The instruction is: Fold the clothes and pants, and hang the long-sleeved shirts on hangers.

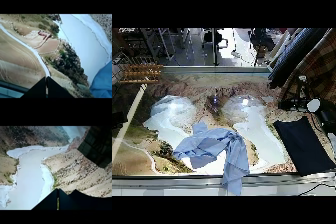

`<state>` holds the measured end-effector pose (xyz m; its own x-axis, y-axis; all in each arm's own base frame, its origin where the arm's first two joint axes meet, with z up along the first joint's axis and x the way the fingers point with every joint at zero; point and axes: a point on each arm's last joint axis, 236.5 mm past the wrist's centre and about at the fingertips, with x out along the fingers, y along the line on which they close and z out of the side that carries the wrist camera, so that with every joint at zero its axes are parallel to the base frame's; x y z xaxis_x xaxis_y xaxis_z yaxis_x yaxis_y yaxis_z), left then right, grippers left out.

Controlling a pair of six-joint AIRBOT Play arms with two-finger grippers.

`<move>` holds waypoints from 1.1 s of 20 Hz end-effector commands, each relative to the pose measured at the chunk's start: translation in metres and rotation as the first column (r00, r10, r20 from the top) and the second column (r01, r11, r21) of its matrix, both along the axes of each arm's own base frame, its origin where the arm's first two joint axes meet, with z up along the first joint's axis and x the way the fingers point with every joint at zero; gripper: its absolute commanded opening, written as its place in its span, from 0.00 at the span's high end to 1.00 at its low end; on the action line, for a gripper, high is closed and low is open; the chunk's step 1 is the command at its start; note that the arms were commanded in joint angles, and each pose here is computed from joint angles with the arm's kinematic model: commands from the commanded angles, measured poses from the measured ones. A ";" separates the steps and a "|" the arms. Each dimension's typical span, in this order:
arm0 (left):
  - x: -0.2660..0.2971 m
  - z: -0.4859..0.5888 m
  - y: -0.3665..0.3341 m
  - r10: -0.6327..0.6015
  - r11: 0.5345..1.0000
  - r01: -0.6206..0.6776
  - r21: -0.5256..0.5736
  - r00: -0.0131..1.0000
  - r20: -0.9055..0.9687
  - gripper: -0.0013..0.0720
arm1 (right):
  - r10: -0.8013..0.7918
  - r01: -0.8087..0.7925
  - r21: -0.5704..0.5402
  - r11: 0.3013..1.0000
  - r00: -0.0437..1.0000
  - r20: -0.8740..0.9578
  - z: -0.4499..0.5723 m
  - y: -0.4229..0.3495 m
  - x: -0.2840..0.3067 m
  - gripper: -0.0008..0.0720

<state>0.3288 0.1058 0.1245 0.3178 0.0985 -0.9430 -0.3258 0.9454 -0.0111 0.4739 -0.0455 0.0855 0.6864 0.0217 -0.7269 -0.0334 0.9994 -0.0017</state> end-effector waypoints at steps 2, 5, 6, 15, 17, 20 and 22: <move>0.009 0.001 0.005 0.002 1.000 -0.002 0.016 0.999 0.032 0.97 | 0.003 -0.003 -0.002 1.000 1.000 0.000 0.000 0.001 0.000 0.97; 0.012 -0.003 0.004 0.000 1.000 0.000 0.006 1.000 0.027 0.97 | 0.003 -0.003 -0.002 1.000 1.000 0.000 0.000 0.001 0.000 0.97; 0.016 -0.005 0.003 -0.001 1.000 0.001 0.001 1.000 0.031 0.97 | 0.003 -0.003 -0.002 1.000 1.000 0.000 0.000 0.000 0.000 0.97; 0.031 -0.036 -0.044 -0.098 0.973 0.091 -0.213 0.995 -0.019 0.24 | -0.009 0.009 0.002 1.000 1.000 0.012 0.002 -0.003 0.002 0.97; 0.039 -0.040 -0.071 -0.119 0.934 0.111 -0.339 0.993 -0.005 0.02 | -0.045 0.039 0.151 0.988 0.998 0.035 0.009 0.016 0.007 0.97; 0.035 -0.049 -0.132 -0.311 0.811 0.294 -0.505 0.949 0.053 0.37 | 0.004 0.001 0.212 0.977 1.000 -0.023 0.012 0.036 -0.010 0.96; 0.021 -0.061 -0.183 -0.440 0.711 0.418 -0.566 0.892 0.105 0.43 | 0.084 -0.069 0.124 0.990 0.989 -0.125 0.002 0.033 -0.035 0.72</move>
